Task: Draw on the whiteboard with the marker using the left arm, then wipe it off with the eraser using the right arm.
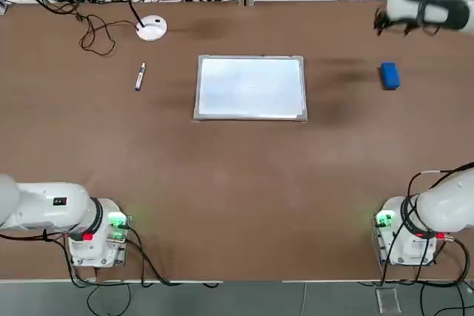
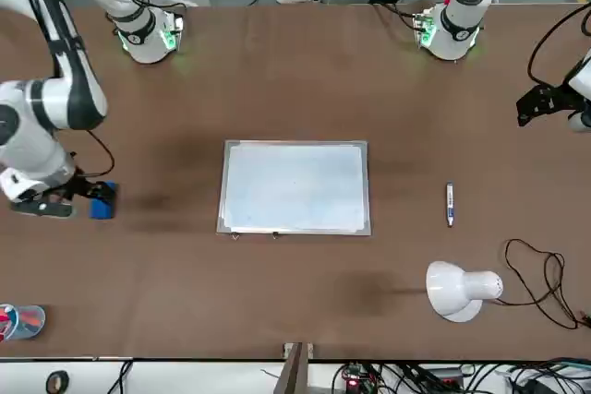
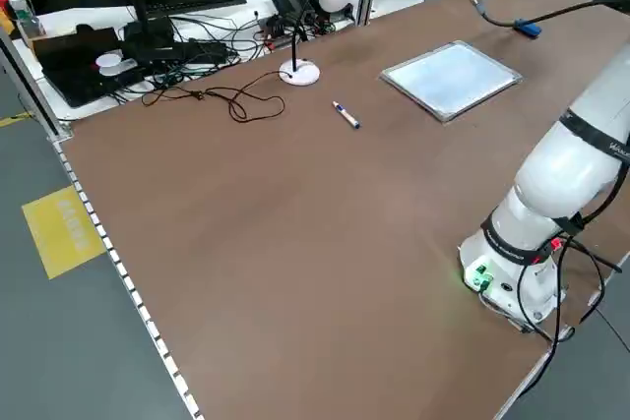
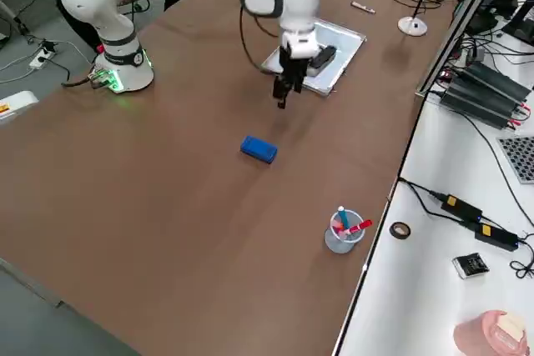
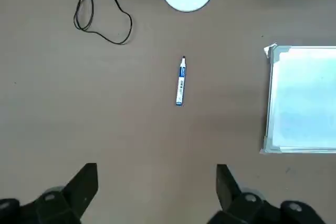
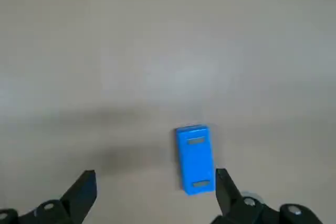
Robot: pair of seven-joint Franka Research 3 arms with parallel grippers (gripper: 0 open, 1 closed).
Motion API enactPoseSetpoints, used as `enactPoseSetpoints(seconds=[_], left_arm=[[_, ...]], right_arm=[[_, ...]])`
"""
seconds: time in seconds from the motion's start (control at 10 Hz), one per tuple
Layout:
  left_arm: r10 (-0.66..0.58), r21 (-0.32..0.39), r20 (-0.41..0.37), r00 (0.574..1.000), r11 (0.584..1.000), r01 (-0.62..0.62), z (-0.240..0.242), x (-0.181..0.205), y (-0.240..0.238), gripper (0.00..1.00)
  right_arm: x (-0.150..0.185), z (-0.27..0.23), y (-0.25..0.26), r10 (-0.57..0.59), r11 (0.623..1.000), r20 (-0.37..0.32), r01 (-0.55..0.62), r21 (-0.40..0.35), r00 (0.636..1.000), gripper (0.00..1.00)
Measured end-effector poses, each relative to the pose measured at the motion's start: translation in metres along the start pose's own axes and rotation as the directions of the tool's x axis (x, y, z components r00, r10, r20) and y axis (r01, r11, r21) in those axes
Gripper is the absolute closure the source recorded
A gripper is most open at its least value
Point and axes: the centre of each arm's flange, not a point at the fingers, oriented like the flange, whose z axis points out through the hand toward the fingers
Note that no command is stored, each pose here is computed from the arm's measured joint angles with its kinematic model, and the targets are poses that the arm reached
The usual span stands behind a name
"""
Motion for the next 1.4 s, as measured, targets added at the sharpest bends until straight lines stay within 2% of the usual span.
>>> enactPoseSetpoints(seconds=[0.3,0.5,0.9,1.4], left_arm=[[0.004,0.000,-0.005,1.000,1.000,-0.004,-0.002,0.000,0.002,0.00],[0.005,-0.001,-0.013,1.000,1.000,-0.005,-0.007,0.000,0.002,0.00],[0.005,-0.002,-0.022,1.000,1.000,-0.005,-0.011,0.000,0.002,0.00],[0.004,-0.002,-0.026,1.000,1.000,-0.004,-0.014,0.000,0.001,0.00]], right_arm=[[0.027,-0.072,0.034,-0.050,0.999,-0.001,0.050,-0.007,0.999,0.00],[0.034,-0.101,0.057,-0.045,0.999,-0.002,0.045,0.020,0.999,0.00],[0.029,-0.141,0.058,0.023,0.997,0.082,-0.029,0.069,0.996,0.00],[0.010,-0.203,0.045,0.109,0.987,0.076,-0.117,0.111,0.991,0.00]])
